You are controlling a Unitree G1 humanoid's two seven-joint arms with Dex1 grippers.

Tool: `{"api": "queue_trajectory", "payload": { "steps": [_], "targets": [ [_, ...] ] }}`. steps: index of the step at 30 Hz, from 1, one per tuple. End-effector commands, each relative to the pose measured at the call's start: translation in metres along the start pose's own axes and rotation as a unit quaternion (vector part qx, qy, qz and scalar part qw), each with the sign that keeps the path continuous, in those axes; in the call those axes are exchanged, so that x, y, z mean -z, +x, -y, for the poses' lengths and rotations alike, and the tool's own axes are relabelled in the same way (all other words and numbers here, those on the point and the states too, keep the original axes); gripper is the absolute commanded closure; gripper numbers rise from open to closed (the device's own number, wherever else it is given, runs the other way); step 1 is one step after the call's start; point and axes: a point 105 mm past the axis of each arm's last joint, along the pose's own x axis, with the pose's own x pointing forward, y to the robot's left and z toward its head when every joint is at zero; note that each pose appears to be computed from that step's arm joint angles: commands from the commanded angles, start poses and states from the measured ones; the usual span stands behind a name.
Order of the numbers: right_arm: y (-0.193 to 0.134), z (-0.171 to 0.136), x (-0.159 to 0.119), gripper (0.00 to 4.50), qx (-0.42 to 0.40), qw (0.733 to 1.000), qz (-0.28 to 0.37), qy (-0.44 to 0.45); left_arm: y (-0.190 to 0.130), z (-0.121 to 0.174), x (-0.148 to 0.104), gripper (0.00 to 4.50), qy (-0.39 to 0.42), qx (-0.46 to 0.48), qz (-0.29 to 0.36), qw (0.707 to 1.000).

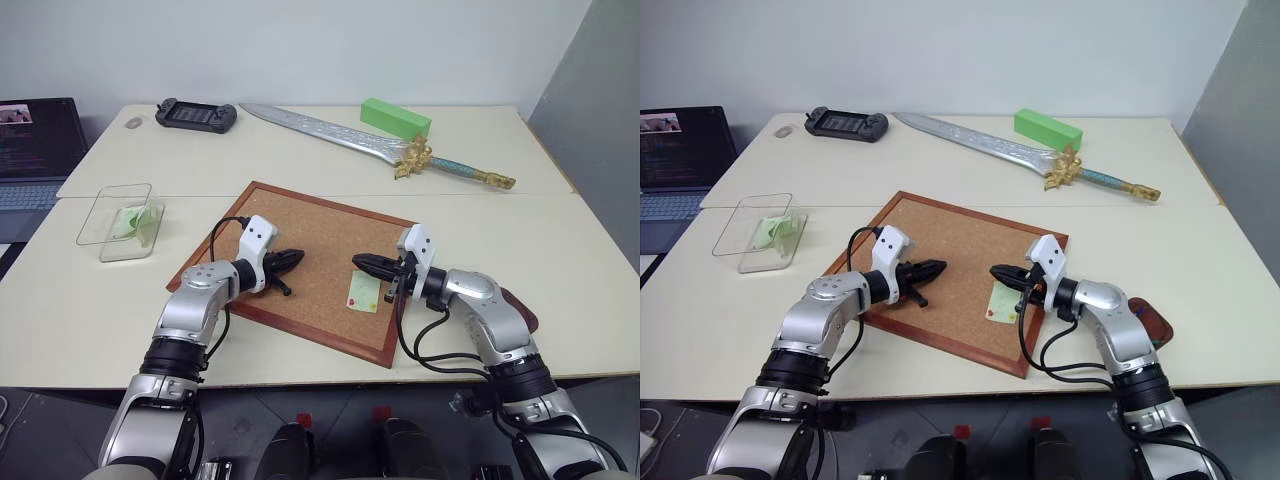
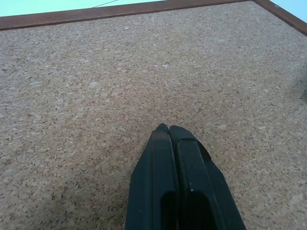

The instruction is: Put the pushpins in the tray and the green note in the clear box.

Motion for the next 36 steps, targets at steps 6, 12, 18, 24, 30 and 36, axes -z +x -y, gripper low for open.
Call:
{"api": "queue_trajectory", "payload": {
  "steps": [6,12,18,24,30,36],
  "targets": [
    [-0.015,0.012,-0.012,4.49,0.04,0.999,0.01,-0.029,0.003,0.004,0.01,4.5,-0.002,0.007,-0.026,1.0],
    [-0.08,0.035,-0.029,4.49,0.167,0.984,-0.003,-0.06,0.001,0.006,0.014,4.5,-0.005,0.012,-0.034,0.999],
    [-0.145,0.053,-0.023,4.49,0.311,0.949,-0.036,-0.042,0.003,0.007,0.016,4.5,-0.005,0.013,-0.038,0.999],
    [-0.179,0.045,-0.005,4.49,0.365,0.929,-0.065,0.005,0.006,0.007,0.015,4.5,-0.003,0.02,-0.04,0.999],
    [-0.204,0.033,0.015,4.49,0.394,0.913,-0.095,0.038,0.005,0.006,0.016,4.5,0.001,0.023,-0.043,0.999],
    [-0.215,0.024,0.025,4.49,0.403,0.907,-0.107,0.053,0.004,0.005,0.017,4.5,0.0,0.024,-0.045,0.999]
  ]
}}
